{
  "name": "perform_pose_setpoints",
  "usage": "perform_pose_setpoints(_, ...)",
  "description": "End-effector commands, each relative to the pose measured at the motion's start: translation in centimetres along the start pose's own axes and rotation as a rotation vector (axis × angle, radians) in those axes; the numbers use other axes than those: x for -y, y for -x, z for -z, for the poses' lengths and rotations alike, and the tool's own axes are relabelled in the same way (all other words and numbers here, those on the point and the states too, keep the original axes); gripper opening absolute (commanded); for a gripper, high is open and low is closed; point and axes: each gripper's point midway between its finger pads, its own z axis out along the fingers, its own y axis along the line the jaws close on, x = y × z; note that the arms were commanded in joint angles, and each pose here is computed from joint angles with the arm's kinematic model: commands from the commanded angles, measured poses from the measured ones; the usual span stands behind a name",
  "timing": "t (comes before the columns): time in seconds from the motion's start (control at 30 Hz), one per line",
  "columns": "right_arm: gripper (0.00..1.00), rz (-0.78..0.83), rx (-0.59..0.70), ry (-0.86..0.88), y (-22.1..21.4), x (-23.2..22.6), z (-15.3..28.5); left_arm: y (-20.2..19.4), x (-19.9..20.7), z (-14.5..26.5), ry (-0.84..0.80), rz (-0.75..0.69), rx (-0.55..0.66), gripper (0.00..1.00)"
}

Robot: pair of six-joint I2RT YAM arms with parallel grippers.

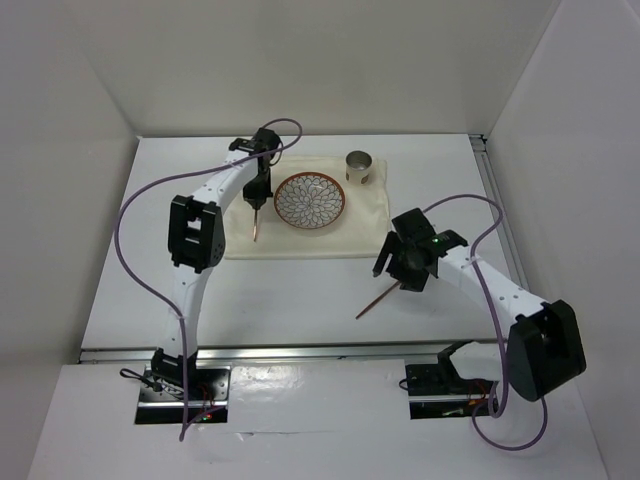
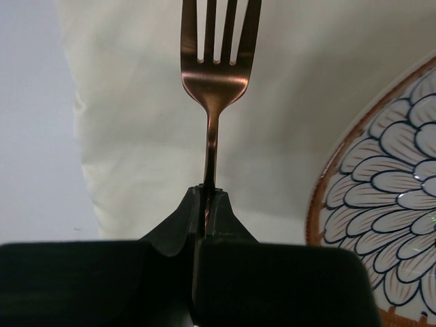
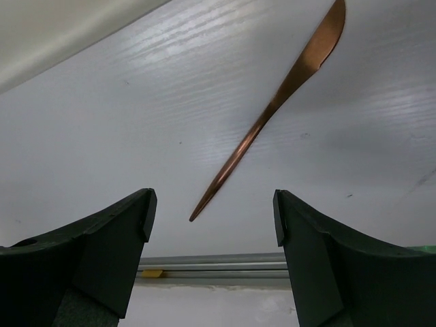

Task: Set the dinner table for one person

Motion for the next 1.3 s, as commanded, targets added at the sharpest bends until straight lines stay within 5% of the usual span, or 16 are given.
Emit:
perform_pose_setpoints(0.0, 0.80, -0.046, -0.012, -0.057, -1.1, 0.4, -1.3, 1.4, 1.3, -0.3, -0.037, 0.000, 0.035, 0.00)
perform_pose_setpoints(0.33, 0.65, -0.119, -0.024, -0.150, -2.0, 0.6, -4.5, 1.8, 2.6, -1.4, -0.085, -0.007, 0.035, 0.03)
perform_pose_setpoints(0.47, 0.64, -0.136, -0.045, -0.203, -2.6, 1.4, -5.6, 1.5, 2.8, -0.7, -0.112, -0.006, 0.032, 0.49)
perform_pose_setpoints(0.57, 0.64, -0.134, -0.053, -0.214, -2.9, 1.7, -6.0, 2.0, 2.9, 0.5, -0.135, 0.000, 0.056, 0.58)
perform_pose_setpoints(0.9, 0.51, -0.126, -0.092, -0.265, -4.9, 2.7, -7.6, 3.8, 1.9, 9.5, -0.225, 0.035, 0.173, 0.60)
perform_pose_setpoints(1.13, 0.03, -0.117, -0.031, -0.388, -4.6, 3.8, -7.6, 4.1, 0.2, 16.8, -0.288, 0.064, 0.283, 0.60)
perform_pose_setpoints(1.27, 0.00, -0.100, 0.030, -0.445, -3.5, 4.3, -5.6, 4.1, 0.3, 19.1, -0.341, 0.053, 0.309, 0.59)
